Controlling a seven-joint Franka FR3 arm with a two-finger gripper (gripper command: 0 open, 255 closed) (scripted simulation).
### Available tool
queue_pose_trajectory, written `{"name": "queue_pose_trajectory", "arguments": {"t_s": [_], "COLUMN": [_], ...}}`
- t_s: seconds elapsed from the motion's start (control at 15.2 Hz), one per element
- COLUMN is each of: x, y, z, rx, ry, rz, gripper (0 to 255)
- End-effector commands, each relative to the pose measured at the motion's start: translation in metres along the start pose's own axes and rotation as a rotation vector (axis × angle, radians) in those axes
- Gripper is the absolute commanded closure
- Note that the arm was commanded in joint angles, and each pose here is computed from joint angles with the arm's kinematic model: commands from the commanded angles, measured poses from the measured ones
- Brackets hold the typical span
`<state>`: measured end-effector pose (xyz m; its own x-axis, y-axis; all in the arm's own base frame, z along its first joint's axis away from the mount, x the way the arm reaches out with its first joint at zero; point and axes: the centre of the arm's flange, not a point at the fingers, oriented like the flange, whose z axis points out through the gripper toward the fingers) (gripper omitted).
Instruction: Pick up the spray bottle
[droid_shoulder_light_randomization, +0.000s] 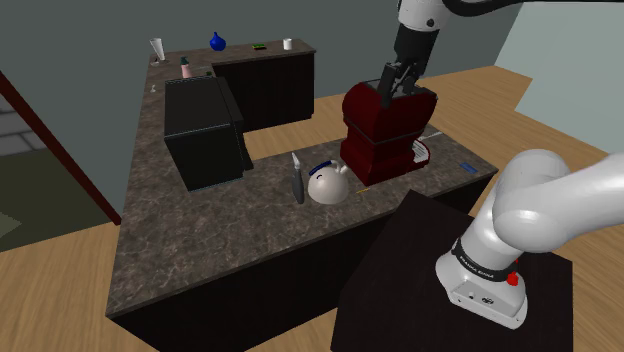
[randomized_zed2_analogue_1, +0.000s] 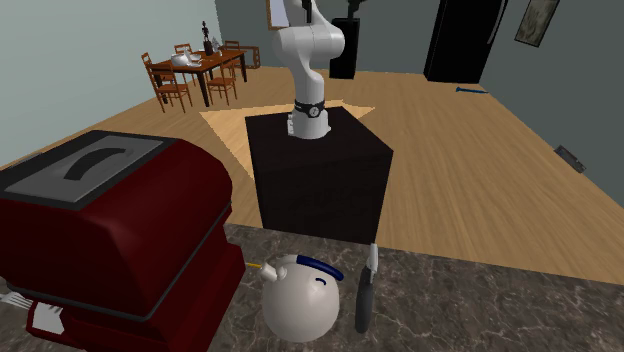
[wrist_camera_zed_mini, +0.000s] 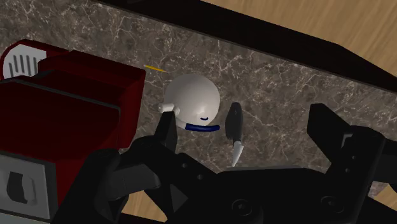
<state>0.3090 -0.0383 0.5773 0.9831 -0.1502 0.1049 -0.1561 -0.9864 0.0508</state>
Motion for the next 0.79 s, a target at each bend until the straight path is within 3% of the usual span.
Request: {"name": "queue_pose_trajectory", "arguments": {"t_s": [0.0,0.73], "x": [0.000,0.096], "y": [0.000,-0.023], "z": [0.000,0.110], "rx": [0.000,0.006], "ry": [0.000,-0.022], "rz": [0.000,0.078], "gripper": [0,0]}}
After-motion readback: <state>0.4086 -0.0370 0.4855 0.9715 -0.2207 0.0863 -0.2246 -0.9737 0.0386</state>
